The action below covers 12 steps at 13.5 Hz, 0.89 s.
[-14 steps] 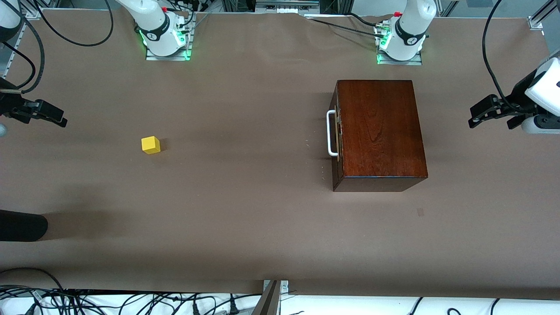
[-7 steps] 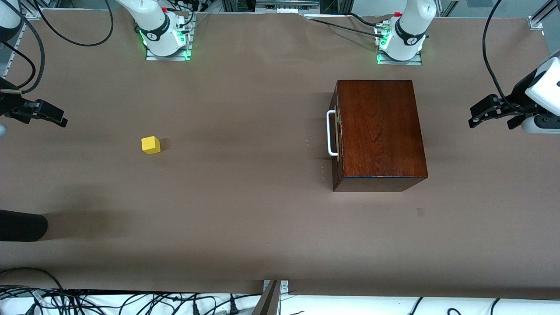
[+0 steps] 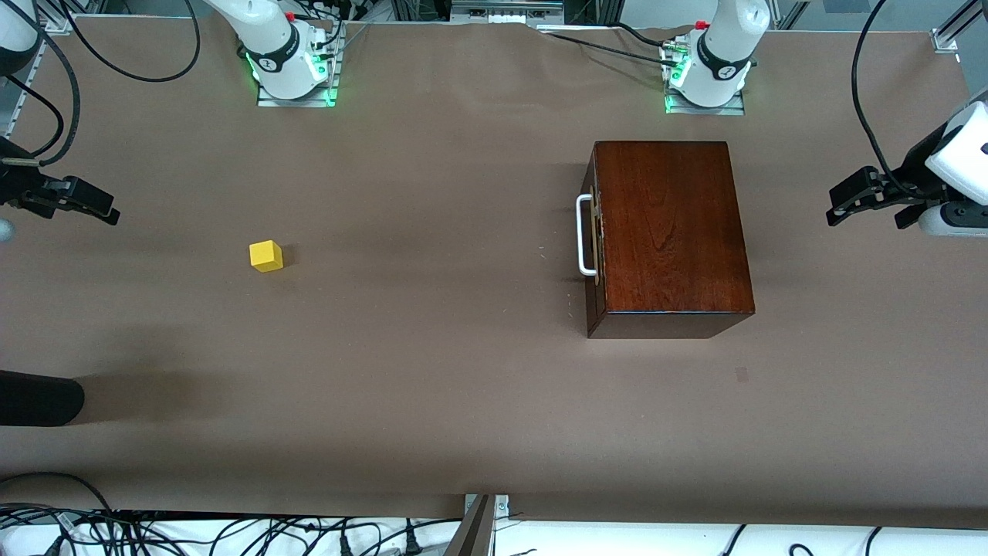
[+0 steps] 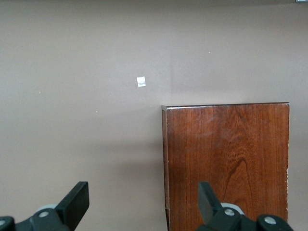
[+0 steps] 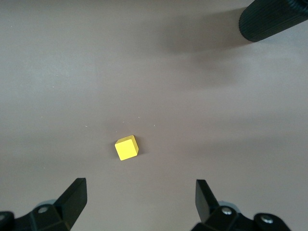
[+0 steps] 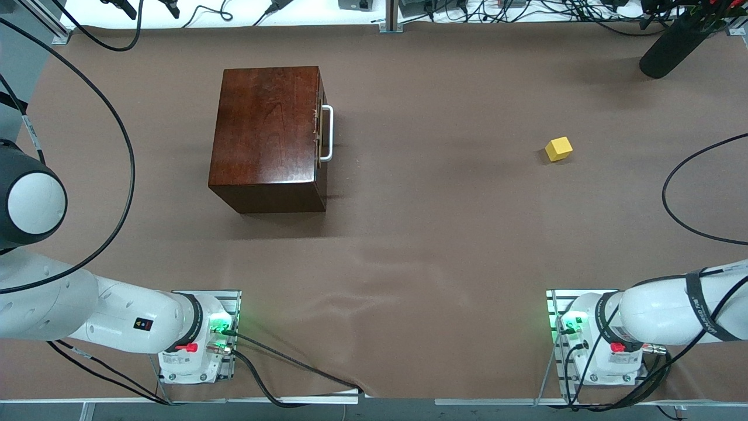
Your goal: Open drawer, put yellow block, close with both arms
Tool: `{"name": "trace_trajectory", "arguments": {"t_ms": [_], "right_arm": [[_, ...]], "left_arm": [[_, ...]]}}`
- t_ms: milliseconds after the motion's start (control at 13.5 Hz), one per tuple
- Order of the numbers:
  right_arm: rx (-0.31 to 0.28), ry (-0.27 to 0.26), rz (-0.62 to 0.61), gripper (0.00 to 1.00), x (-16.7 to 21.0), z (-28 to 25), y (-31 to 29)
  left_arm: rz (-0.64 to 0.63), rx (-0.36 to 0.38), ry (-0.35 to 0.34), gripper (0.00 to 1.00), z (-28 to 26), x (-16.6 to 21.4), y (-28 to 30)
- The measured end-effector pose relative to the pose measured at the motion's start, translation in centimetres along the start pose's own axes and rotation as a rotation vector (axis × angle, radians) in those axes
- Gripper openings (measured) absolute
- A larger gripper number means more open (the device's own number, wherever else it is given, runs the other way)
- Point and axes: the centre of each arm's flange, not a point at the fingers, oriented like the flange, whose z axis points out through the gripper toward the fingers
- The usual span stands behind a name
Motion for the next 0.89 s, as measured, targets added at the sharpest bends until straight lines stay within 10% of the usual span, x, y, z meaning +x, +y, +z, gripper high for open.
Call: {"name": "trace_trajectory", "arguments": {"t_ms": [889], "right_arm": [[0.003,0.001,0.000,1.00,0.0,0.0,-0.1]], "left_arm": [[0.038,-0.014,-0.051,1.00,3.0,-2.3,19.7]]}}
